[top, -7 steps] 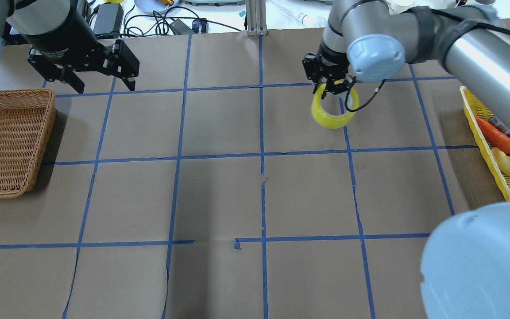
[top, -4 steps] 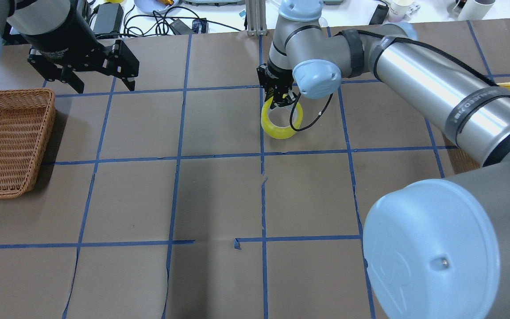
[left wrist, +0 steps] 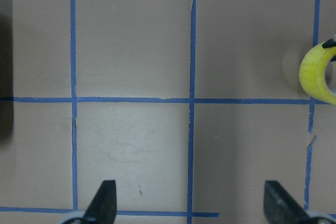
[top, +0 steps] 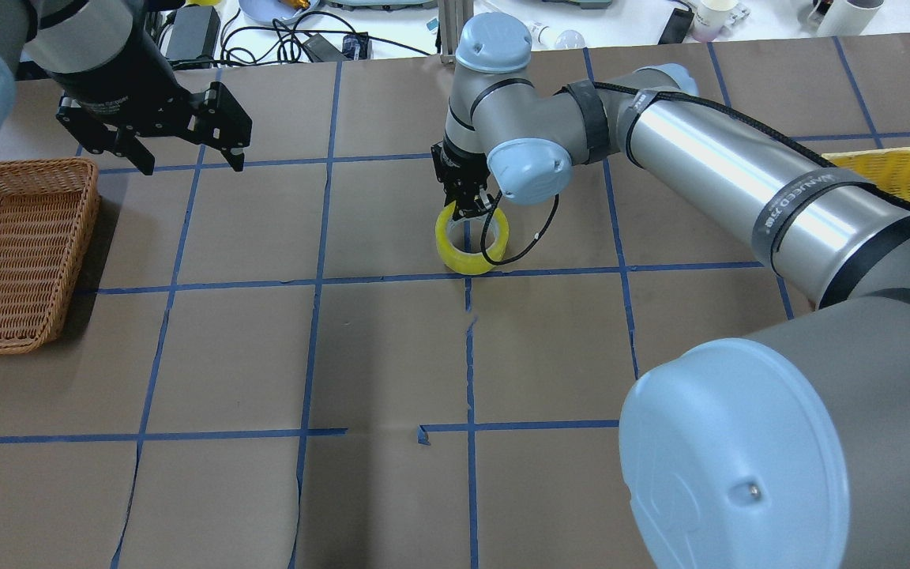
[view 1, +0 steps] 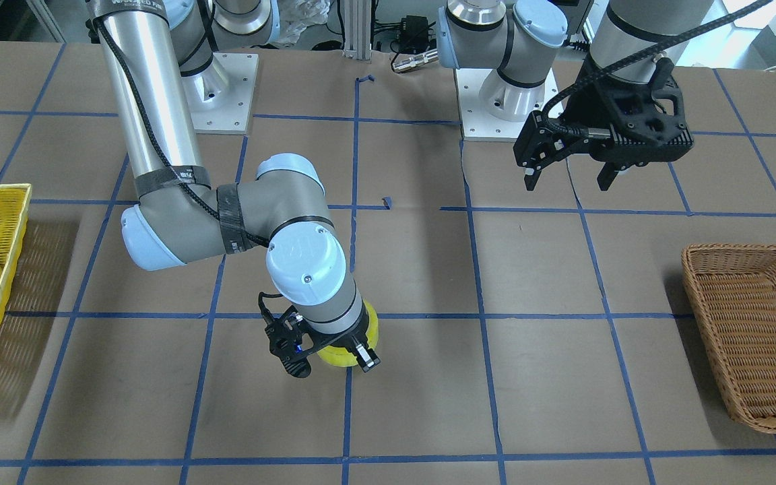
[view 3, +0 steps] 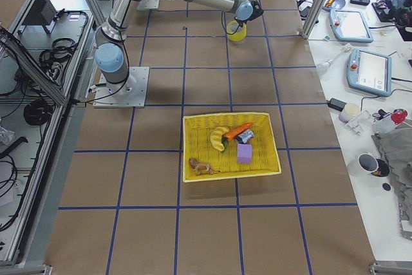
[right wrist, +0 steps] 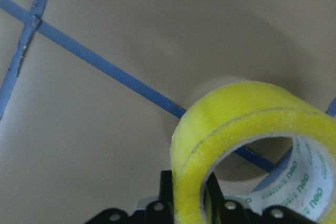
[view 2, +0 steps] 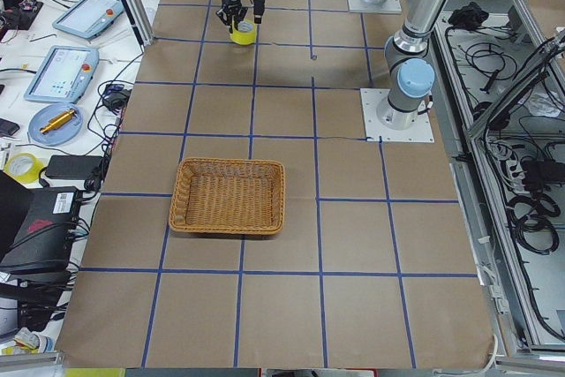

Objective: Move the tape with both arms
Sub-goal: 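Lift the tape roll with the right gripper and carry it to table center, then release the tape roll with the right gripper while the left arm reaches toward it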

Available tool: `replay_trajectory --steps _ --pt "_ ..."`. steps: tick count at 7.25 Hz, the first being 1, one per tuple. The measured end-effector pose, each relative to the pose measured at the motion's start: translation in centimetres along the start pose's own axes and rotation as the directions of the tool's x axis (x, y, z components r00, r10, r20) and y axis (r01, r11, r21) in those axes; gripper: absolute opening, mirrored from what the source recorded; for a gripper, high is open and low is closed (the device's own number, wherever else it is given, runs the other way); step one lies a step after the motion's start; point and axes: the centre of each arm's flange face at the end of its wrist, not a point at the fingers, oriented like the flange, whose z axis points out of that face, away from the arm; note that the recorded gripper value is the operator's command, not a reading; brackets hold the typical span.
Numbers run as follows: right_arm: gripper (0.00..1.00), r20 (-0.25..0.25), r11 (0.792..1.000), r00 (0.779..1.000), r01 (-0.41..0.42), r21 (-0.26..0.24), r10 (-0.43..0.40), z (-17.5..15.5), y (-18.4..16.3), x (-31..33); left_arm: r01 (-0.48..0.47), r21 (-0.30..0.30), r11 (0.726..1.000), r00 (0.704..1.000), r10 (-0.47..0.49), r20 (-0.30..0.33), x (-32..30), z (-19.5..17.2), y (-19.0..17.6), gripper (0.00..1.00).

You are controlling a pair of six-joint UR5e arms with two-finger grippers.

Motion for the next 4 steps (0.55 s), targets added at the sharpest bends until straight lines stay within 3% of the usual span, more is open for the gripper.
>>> replay_trajectory --steps 1,2,4 --pt "0.6 -0.012 1.0 1.0 -0.005 -0.004 0.005 0.6 0.3 0.4 0.002 -0.007 1.0 1.0 -0.002 0.0 0.0 0.3 0.1 1.0" --pt "0.99 -0.017 1.0 1.0 -0.006 -0.006 0.006 0.7 0.4 0.5 0.005 -0.014 1.0 1.0 -0.005 -0.003 0.0 0.7 0.1 1.0" --pt "0.96 0.001 1.0 1.0 0.008 -0.001 -0.008 -0.8 0.8 0.6 0.011 -0.003 1.0 1.0 -0.011 -0.015 0.2 1.9 -1.1 1.0"
